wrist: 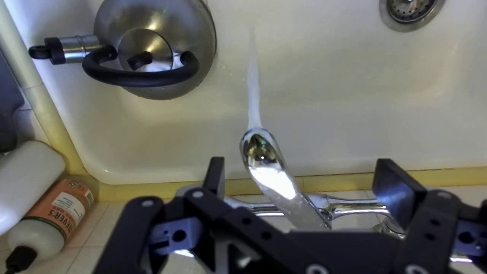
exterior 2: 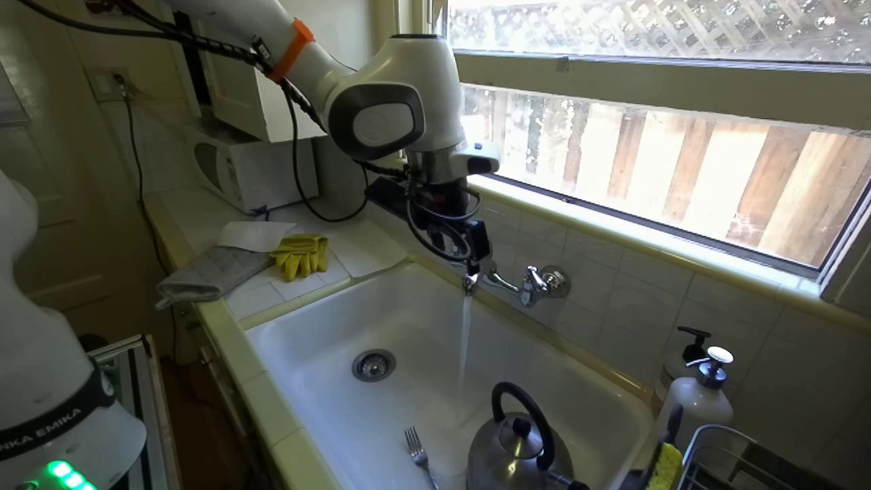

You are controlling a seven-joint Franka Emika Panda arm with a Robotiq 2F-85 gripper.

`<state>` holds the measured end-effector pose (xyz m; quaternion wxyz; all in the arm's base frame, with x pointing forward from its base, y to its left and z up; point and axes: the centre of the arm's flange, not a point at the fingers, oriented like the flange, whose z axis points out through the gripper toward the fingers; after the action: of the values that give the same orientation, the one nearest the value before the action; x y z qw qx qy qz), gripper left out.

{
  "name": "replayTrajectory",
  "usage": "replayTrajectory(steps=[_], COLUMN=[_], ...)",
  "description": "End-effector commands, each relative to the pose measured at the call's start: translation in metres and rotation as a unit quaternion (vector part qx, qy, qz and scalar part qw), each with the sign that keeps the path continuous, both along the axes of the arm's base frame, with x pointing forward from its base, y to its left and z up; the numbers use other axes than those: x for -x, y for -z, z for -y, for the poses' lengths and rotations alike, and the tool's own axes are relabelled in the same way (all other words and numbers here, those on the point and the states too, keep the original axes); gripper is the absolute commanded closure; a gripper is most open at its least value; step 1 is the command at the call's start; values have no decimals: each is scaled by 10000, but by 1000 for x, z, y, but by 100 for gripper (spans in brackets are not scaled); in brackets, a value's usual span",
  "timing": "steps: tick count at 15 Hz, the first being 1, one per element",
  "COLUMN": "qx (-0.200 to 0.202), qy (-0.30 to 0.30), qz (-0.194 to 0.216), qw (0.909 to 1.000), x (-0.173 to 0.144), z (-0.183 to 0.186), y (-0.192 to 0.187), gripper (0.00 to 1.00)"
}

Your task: Move the tap slightly to the left and then close it

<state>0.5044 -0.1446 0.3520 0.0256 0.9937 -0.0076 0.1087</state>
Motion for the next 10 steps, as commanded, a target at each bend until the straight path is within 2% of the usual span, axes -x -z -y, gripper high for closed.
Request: replayTrajectory(steps=[1, 5, 10], qx=[1, -273, -134], qy=[-464, -1198, -1715], qz=[75, 92, 17], qw=[9989, 9924, 9851], x=[-19, -30, -41], z=[13, 12, 11], y=[12, 22, 34], gripper=[0, 0, 0])
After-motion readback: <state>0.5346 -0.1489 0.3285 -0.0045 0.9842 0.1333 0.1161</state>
